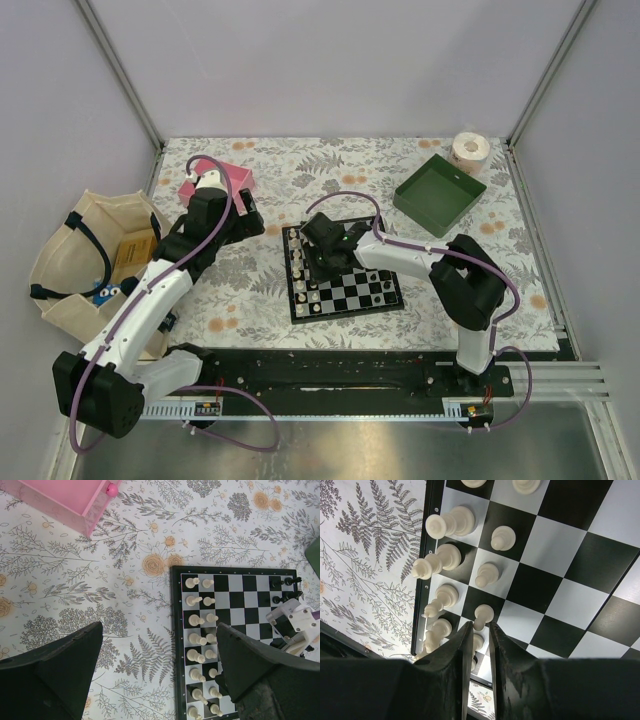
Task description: Set up the chess pieces on the board
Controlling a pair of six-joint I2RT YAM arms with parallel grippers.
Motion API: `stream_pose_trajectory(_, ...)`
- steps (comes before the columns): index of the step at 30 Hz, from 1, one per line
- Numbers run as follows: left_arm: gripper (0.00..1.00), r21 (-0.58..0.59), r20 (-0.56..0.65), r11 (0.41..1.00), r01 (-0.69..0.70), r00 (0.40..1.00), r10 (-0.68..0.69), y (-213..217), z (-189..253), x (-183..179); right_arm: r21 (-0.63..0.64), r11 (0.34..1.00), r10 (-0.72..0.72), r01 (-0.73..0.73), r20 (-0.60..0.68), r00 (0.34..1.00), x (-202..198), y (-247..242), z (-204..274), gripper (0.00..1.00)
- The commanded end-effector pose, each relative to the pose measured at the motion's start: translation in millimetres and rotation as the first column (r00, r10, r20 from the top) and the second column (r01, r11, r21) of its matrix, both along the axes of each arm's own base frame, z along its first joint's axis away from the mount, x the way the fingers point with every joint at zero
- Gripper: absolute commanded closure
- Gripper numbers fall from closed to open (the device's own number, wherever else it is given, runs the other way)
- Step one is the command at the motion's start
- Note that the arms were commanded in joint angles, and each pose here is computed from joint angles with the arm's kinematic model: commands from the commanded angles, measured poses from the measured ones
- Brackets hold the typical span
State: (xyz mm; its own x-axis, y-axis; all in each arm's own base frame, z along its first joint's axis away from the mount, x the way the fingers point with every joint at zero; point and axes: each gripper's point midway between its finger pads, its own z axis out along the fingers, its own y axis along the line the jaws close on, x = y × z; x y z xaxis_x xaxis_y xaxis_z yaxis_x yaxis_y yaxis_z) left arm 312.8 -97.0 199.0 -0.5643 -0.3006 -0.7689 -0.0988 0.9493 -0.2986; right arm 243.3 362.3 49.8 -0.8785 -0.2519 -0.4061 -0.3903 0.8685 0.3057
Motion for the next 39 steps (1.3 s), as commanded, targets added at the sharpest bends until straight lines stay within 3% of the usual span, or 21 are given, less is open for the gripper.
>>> stream_pose_trajectory(1, 0.01, 0.022, -0.002, 1.0, -0.001, 1.0, 0.001, 1.9, -3.3, 0.3, 0.036, 0.999, 0.013, -0.014, 0.03, 0.999, 5.1, 15.2, 12.5, 0.73)
stream_pose_trajectory(28, 0.01, 0.027, -0.034, 1.0, 0.005, 0.999, -0.004, 0.4, -12.3, 0.4, 0.035, 0.999, 0.031, -0.032, 0.037, 0.999, 1.7, 20.6, 12.3, 0.73)
stream_pose_trajectory(39, 0.01, 0.027, -0.038, 1.0, 0.01, 0.999, -0.009, -0.2, -13.1, 0.8, 0.032, 0.999, 0.028, -0.03, 0.048, 0.998, 3.9, 19.4, 15.7, 0.79)
